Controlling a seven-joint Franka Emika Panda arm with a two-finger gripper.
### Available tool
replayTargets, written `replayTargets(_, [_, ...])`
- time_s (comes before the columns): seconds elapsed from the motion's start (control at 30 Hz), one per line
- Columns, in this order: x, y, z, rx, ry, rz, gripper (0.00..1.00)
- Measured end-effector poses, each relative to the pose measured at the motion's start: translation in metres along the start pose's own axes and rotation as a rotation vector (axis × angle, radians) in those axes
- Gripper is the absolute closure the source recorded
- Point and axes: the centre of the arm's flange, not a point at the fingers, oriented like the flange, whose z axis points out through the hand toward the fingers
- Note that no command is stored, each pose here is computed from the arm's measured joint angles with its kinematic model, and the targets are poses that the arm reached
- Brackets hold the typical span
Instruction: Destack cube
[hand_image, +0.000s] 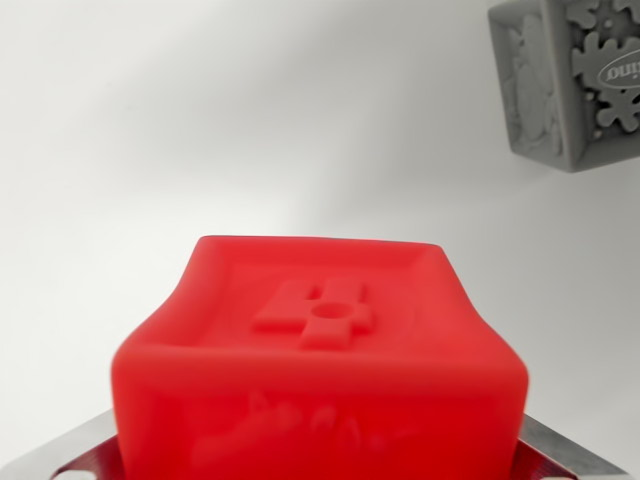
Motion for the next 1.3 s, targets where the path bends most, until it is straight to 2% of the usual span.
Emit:
replayTargets(0.6, [-0.032,-0.004,0.009,-0.0001,0.0007,0.082,1.00])
replayTargets(0.7, [-0.034,-0.004,0.014,0.0018,0.0004,0.085,1.00])
replayTargets(0.73, [-0.033,-0.004,0.018,0.0013,0.0009,0.086,1.00])
replayTargets(0.87, [-0.033,-0.002,0.034,-0.0053,0.0015,0.090,1.00])
replayTargets(0.9, [-0.033,-0.002,0.037,-0.0056,0.0016,0.091,1.00])
replayTargets(1.13, [-0.033,-0.003,0.056,-0.0028,0.0024,0.090,1.00])
replayTargets(1.3, [-0.034,-0.002,0.068,-0.0044,0.0026,0.090,1.00])
